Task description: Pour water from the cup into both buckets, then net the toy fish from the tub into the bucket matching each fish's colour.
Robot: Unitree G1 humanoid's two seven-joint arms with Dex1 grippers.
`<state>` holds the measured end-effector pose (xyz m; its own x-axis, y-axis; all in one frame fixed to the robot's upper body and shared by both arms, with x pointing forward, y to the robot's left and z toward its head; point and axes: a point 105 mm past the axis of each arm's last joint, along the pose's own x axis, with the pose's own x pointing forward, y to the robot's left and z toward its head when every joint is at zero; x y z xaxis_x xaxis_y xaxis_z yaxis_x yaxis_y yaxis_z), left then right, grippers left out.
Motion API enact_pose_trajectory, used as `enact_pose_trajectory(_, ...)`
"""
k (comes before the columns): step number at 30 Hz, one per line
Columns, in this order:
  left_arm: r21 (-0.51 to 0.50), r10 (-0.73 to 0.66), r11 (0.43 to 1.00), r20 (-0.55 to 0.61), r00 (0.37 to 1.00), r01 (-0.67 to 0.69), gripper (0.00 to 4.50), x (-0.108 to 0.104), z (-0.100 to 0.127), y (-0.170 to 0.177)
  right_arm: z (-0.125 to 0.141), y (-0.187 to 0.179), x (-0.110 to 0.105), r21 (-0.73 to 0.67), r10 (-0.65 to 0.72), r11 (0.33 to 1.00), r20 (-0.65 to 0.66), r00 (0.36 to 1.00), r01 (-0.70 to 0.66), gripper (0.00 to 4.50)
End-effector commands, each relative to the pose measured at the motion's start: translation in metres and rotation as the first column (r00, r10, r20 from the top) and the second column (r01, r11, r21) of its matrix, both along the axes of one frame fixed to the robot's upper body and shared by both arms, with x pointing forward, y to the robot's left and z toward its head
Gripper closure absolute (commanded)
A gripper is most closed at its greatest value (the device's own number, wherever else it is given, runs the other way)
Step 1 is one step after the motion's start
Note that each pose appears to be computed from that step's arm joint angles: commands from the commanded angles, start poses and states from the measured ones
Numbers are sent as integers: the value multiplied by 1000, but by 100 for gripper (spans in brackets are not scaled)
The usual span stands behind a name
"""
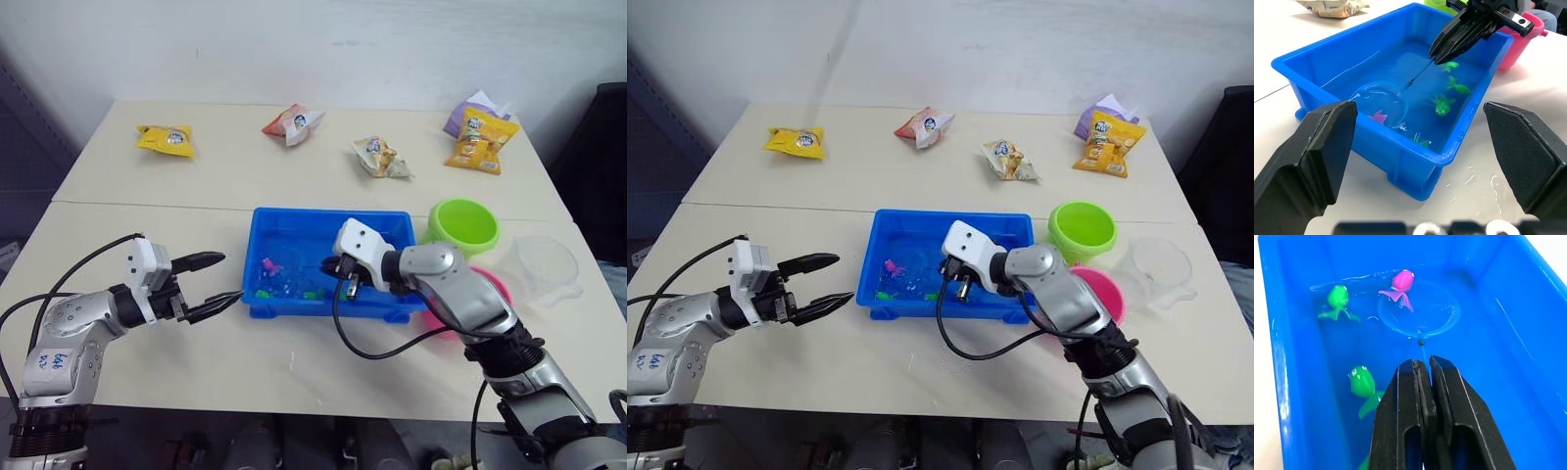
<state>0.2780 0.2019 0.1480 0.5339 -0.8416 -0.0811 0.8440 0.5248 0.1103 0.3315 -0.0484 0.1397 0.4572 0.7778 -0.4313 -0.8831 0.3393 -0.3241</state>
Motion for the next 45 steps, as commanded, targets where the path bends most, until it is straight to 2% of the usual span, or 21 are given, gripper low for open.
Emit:
enact_pose_trajectory(1, -1, 2, 1000, 43, 999, -2, 4, -1, 11, 4, 21, -8, -4, 49, 10, 999, 53, 999, -12, 450)
enact_pose_trajectory(12, -18, -39, 999, 60, 997, 40, 4, 0, 16, 1, 38, -36, -23, 110, 33, 993, 97, 995, -43, 450)
enact_pose_trajectory(15, 6, -84, 996, 59, 995, 84, 4, 0, 20, -2, 41, -50, -34, 139, 16, 990, 93, 996, -29, 450)
enact_pose_trajectory(18, -16, -144, 989, 54, 988, 145, 4, 0, 27, -9, 51, -67, -45, 251, -43, 968, 68, 997, 25, 450)
enact_pose_trajectory(24, -34, -307, 950, 59, 950, 310, 4, -1, 32, -40, 60, -104, -82, 314, -154, 942, 95, 983, 117, 450)
enact_pose_trajectory(35, -48, -504, 860, 75, 860, 508, 4, 6, 40, -78, 63, -165, -128, 355, -439, 860, 149, 886, 367, 450)
enact_pose_trajectory(39, -51, -544, 835, 69, 837, 547, 4, 10, 39, -88, 53, -190, -153, 317, -536, 824, 167, 827, 470, 450)
enact_pose_trajectory(45, -52, -568, 819, 68, 820, 571, 4, 15, 43, -97, 42, -214, -174, 283, -630, 770, 200, 750, 572, 450)
